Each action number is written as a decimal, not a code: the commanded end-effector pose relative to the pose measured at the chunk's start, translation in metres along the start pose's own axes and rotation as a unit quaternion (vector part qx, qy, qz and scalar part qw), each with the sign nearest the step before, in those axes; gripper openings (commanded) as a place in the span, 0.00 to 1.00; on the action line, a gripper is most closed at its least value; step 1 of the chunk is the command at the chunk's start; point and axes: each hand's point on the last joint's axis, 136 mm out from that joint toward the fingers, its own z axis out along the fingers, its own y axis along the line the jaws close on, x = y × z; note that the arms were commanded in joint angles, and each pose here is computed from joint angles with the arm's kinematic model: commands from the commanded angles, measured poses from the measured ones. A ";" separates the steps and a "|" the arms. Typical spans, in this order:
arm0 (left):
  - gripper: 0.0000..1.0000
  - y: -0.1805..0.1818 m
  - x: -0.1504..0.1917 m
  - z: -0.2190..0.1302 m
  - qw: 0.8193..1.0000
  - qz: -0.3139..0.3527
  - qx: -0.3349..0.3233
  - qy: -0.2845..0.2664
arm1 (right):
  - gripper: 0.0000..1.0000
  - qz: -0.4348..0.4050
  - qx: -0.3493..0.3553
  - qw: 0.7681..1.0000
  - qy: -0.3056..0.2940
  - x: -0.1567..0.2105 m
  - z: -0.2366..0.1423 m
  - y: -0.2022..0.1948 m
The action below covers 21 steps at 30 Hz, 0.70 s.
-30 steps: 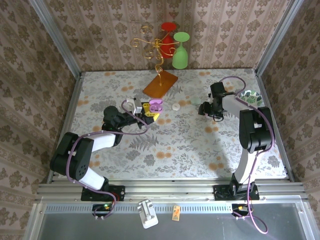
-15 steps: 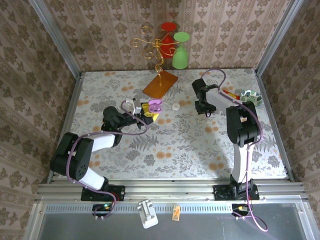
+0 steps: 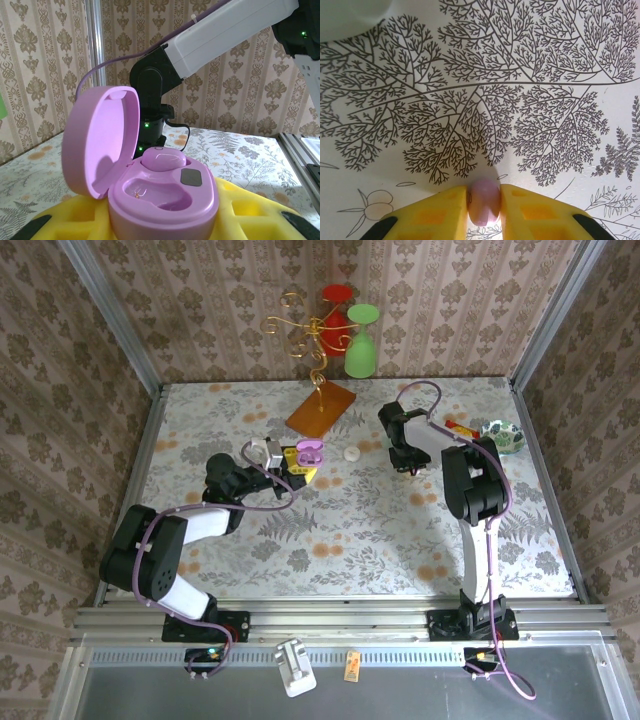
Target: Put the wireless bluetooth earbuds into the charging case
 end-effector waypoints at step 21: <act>0.22 -0.001 -0.013 -0.004 0.999 0.030 0.003 -0.015 | 0.18 0.056 -0.220 0.969 -0.097 0.008 -0.116 0.017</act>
